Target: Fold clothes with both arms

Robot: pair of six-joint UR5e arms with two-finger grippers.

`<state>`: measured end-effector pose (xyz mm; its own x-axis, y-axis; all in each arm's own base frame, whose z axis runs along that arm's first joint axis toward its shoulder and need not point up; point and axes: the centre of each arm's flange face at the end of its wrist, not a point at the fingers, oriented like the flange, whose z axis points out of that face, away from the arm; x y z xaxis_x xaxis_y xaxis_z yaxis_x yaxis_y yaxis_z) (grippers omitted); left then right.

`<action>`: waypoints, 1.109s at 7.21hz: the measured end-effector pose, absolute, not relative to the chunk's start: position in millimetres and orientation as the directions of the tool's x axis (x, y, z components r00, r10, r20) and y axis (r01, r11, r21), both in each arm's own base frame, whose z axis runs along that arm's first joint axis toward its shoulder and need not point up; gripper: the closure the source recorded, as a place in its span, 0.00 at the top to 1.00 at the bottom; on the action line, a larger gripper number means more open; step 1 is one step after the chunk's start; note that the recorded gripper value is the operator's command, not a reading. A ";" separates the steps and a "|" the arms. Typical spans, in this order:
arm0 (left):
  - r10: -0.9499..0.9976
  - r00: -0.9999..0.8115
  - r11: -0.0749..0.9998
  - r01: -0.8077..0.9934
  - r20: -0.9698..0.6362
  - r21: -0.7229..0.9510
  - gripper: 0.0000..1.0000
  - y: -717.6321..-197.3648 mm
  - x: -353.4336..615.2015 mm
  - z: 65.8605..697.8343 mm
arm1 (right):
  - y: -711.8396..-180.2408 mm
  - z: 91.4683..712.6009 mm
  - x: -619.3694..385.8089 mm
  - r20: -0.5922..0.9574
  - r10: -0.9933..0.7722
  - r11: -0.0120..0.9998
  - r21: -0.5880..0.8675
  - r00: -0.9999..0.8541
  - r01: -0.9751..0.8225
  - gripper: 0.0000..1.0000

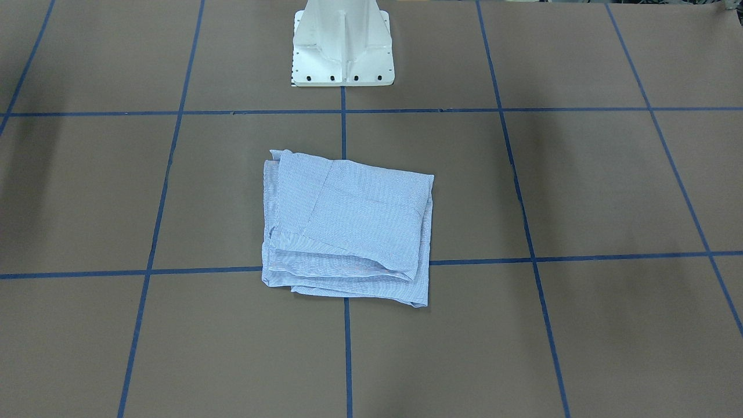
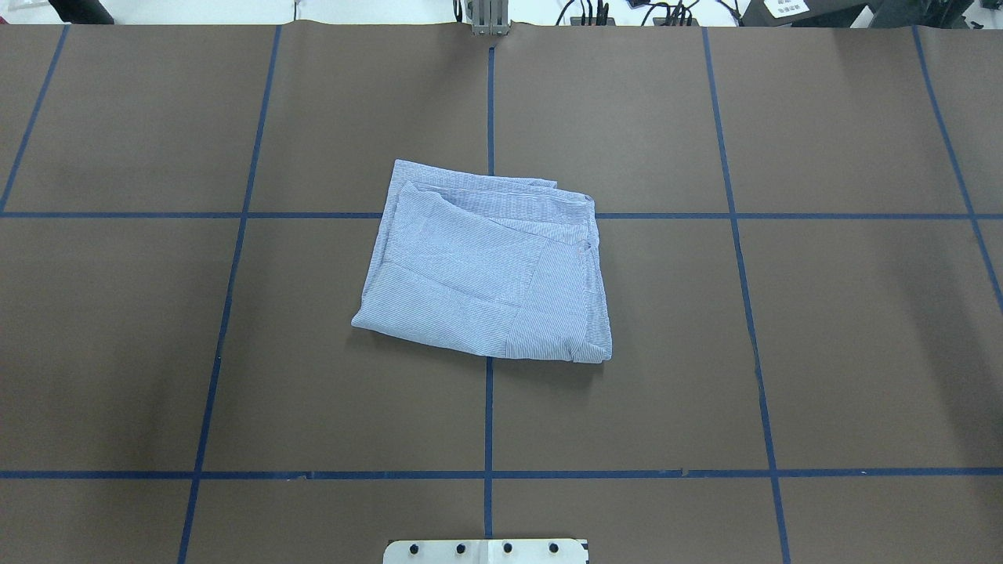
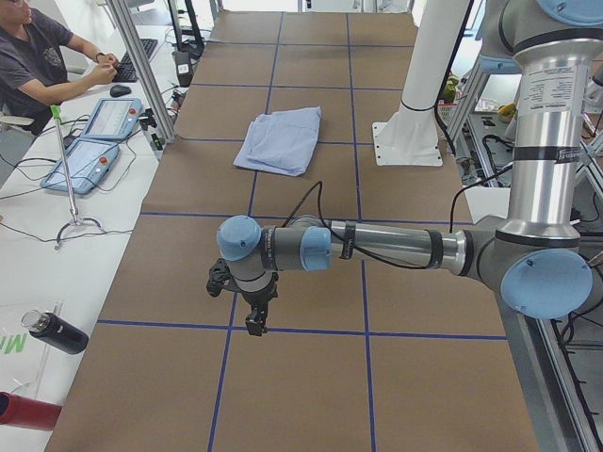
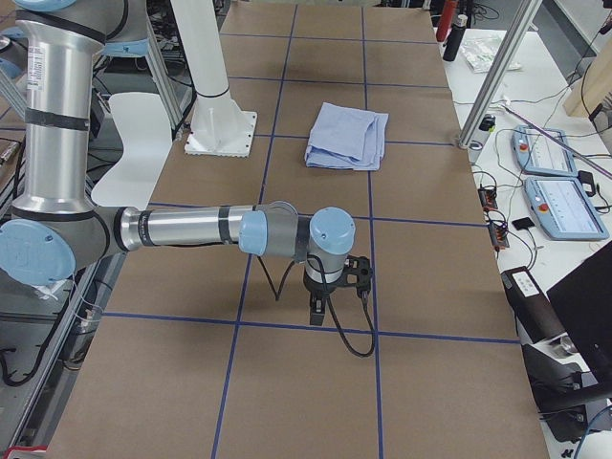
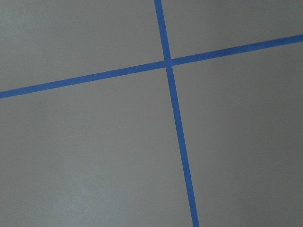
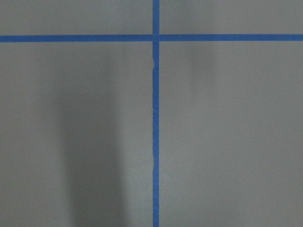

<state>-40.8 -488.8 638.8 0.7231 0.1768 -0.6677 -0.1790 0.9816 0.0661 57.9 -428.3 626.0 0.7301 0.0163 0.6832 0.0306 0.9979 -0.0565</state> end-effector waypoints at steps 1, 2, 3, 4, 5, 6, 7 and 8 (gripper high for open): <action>0.172 0.723 0.982 -0.176 -0.669 0.062 1.00 -488.3 -40.7 639.3 | -427.9 626.4 58.1 0.683 0.019 0.998 -0.059 0.730 0.029 1.00; 0.159 0.724 0.985 -0.167 -0.671 0.053 1.00 -487.8 -40.6 639.7 | -427.6 626.7 58.4 0.683 0.023 0.998 -0.062 0.730 0.026 1.00; 0.129 0.727 0.989 -0.145 -0.674 0.033 1.00 -487.6 -40.6 639.1 | -427.5 626.8 59.0 0.682 0.026 0.998 -0.063 0.731 0.024 1.00; 0.103 0.730 0.992 -0.124 -0.676 0.017 1.00 -487.6 -40.7 638.0 | -427.6 626.7 59.3 0.682 0.027 0.998 -0.063 0.731 0.022 1.00; 0.090 0.731 0.993 -0.114 -0.676 0.009 1.00 -487.7 -40.5 637.4 | -427.8 626.6 59.3 0.681 0.027 0.998 -0.063 0.732 0.022 1.00; 0.087 0.731 0.994 -0.111 -0.676 0.007 1.00 -487.8 -40.4 637.1 | -427.8 626.6 59.5 0.680 0.027 0.998 -0.063 0.732 0.022 1.00; 0.085 0.732 0.994 -0.110 -0.676 0.006 1.00 -487.8 -40.3 636.9 | -428.0 626.4 59.7 0.680 0.027 0.998 -0.063 0.732 0.021 1.00; 0.085 0.732 0.994 -0.109 -0.676 0.006 1.00 -488.1 -40.2 637.0 | -428.3 626.1 59.7 0.681 0.027 0.998 -0.063 0.732 0.021 1.00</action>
<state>-40.2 -488.1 637.0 0.7316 0.0848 -0.6765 -0.1095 0.9940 0.0062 59.7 -428.3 626.1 0.7320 0.0275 0.6807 0.0208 0.9978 -0.0626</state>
